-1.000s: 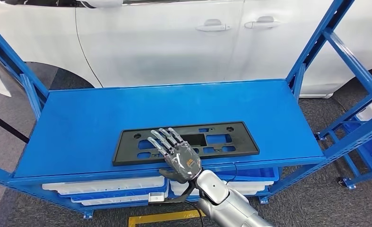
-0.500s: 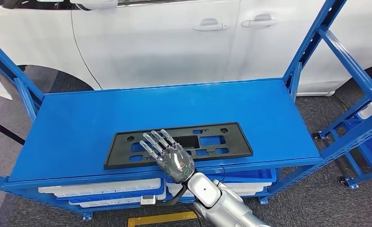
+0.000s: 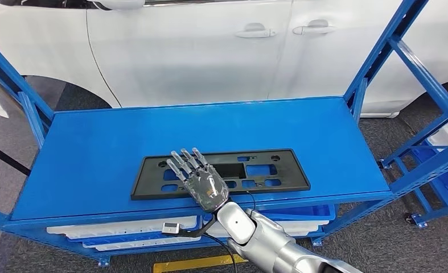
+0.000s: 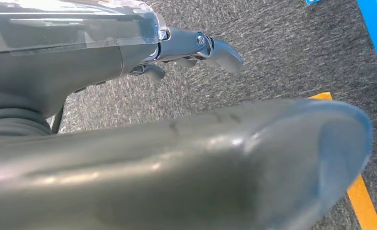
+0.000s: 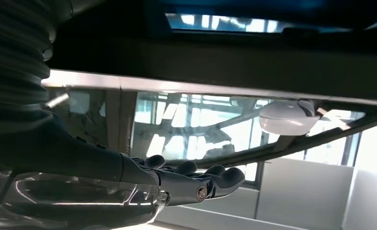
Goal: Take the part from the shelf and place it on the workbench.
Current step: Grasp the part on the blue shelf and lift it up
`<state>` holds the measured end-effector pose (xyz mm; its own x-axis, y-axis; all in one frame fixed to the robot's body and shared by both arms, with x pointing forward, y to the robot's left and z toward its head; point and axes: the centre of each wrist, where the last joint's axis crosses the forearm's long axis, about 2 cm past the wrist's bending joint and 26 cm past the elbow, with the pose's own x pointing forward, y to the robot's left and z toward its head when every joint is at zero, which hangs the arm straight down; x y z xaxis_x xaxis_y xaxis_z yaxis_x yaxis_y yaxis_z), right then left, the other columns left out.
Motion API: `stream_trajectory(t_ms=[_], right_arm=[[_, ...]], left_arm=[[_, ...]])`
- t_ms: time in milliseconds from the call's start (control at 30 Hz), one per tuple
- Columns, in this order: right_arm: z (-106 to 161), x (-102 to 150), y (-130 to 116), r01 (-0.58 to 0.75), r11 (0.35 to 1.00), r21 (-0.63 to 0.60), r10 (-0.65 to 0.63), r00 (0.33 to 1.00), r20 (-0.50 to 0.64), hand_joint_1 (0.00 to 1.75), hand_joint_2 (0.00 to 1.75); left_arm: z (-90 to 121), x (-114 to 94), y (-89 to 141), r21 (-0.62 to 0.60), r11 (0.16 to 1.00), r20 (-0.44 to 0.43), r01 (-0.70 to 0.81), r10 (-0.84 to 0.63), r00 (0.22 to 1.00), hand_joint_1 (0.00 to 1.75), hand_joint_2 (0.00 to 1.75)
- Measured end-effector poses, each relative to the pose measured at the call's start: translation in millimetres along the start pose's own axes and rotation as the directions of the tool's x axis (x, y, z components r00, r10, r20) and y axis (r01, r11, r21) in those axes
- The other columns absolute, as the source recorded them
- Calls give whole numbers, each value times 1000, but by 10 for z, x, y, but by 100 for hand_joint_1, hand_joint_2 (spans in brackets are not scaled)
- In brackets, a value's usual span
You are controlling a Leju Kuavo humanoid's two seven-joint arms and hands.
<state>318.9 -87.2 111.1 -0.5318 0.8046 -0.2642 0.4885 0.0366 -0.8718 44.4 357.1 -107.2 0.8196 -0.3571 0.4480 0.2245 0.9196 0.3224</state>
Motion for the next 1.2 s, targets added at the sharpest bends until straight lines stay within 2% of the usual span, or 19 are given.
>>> stream_trajectory(t_ms=[233, 367, 533, 700, 1133, 1200], right_arm=[[-8, -17, 90, -63, 997, 36, 61, 996, 60, 4, 175], [-55, -36, 111, -92, 994, 63, 87, 993, 78, 171, 175], [-129, -83, 153, -142, 979, 145, 130, 987, 92, 175, 175], [-65, -160, 240, -160, 962, 223, 147, 986, 77, 175, 175], [-68, -315, 280, -172, 948, 267, 174, 985, 17, 175, 175], [-57, -322, 288, -170, 947, 274, 173, 985, 14, 175, 175]], left_arm=[[-2, 3, 1, -3, 1000, 4, 10, -10, 1000, 0, 0], [-2, 7, -3, -5, 1000, 10, 9, -9, 1000, 0, 0], [-6, 9, 9, -3, 1000, 21, 10, -10, 1000, 0, 0], [8, -28, 16, -10, 1000, 20, 10, -10, 1000, 0, 0], [-12, -5, 67, -18, 1000, 39, 6, -5, 999, 0, 0], [-9, -12, 67, -23, 1000, 48, 4, -3, 999, 0, 87]])
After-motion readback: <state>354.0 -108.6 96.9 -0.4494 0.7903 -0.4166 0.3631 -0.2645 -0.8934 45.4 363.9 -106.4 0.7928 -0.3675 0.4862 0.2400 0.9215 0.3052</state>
